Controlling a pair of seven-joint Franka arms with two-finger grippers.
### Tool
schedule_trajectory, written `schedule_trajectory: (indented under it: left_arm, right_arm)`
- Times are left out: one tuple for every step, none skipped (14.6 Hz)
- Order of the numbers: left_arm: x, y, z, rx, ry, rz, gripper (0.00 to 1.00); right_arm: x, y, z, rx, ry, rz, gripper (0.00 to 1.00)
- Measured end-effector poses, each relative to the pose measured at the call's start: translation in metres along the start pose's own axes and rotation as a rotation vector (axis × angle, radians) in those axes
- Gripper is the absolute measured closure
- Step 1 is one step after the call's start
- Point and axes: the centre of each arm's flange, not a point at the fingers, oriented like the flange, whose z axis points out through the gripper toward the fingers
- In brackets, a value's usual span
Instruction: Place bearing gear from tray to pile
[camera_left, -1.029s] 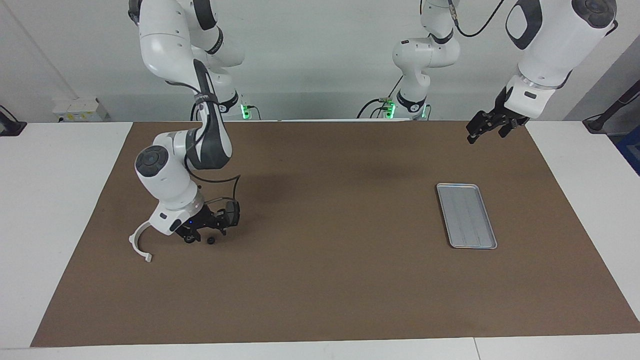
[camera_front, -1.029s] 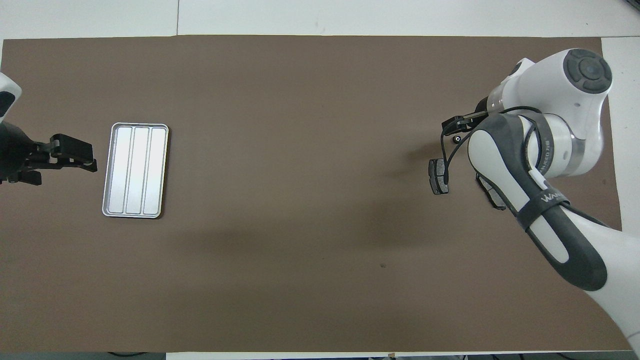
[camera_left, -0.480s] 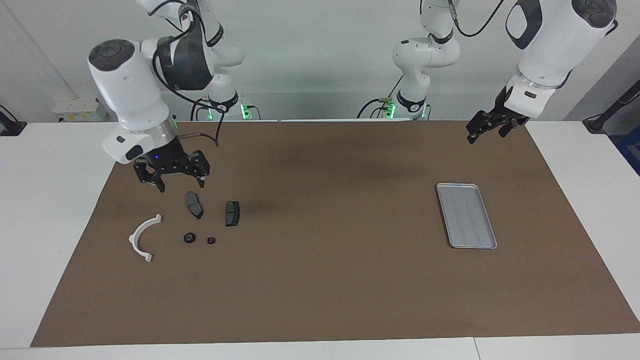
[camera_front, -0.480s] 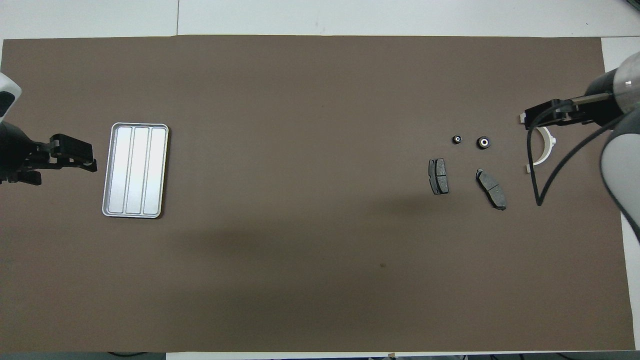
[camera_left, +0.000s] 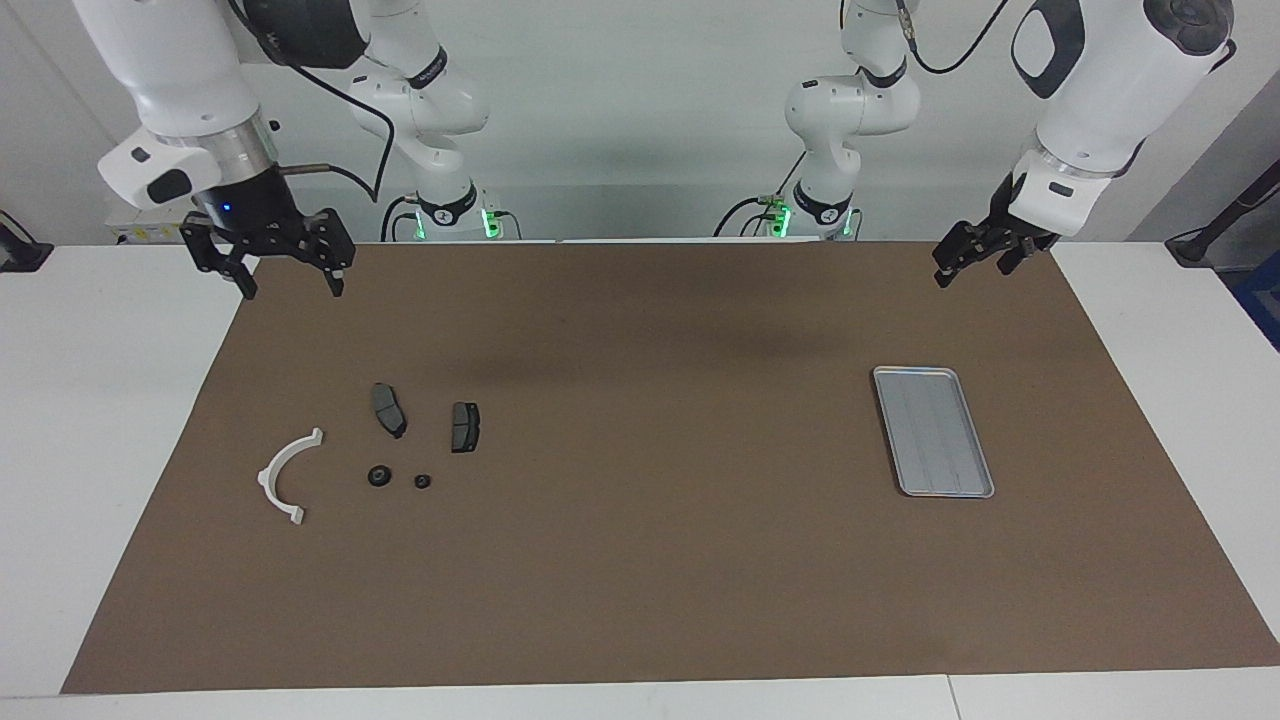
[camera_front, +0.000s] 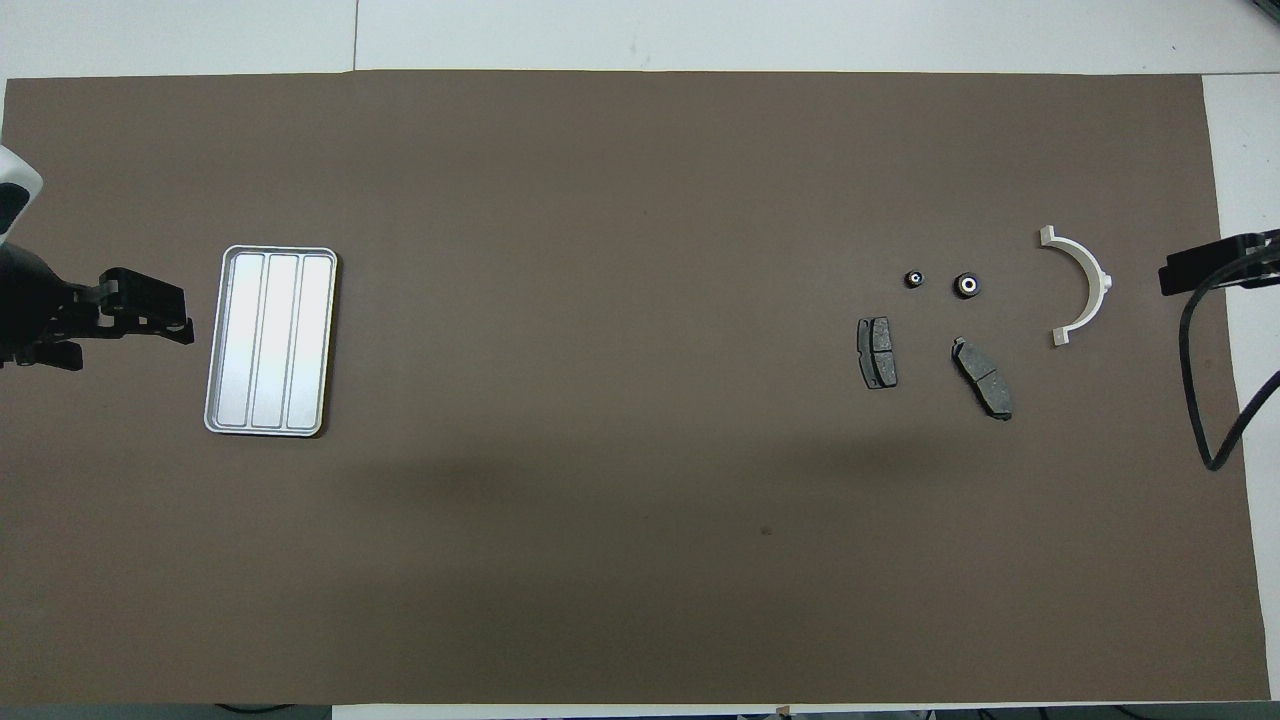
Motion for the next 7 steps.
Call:
schedule_trajectory:
  left_arm:
    - [0.0, 0.0, 0.0, 0.0, 0.0, 0.0, 0.0]
    - [0.0, 0.0, 0.0, 0.0, 0.001, 0.0, 0.0]
    - [0.0, 0.0, 0.0, 0.0, 0.001, 0.0, 0.0]
    - [0.0, 0.0, 0.0, 0.0, 0.001, 0.0, 0.0]
    - [0.0, 0.0, -0.001, 0.0, 0.001, 0.0, 0.0]
    - [0.0, 0.0, -0.001, 0.0, 0.001, 0.0, 0.0]
    - [-0.001, 0.0, -0.001, 0.0, 0.002, 0.0, 0.0]
  right_arm:
    - [-0.005, 0.004, 0.007, 0.003, -0.024, 0.009, 0.0]
    - [-0.011, 0.01, 0.01, 0.007, -0.046, 0.02, 0.0]
    - [-0.016, 0.016, 0.01, 0.01, -0.056, 0.031, 0.0]
    - [-0.019, 0.021, 0.008, 0.013, -0.059, 0.037, 0.0]
    - [-0.023, 0.025, 0.005, 0.015, -0.063, 0.037, 0.0]
    - [-0.027, 0.028, 0.003, 0.017, -0.069, 0.039, 0.0]
    - [-0.029, 0.029, 0.002, 0.019, -0.075, 0.041, 0.0]
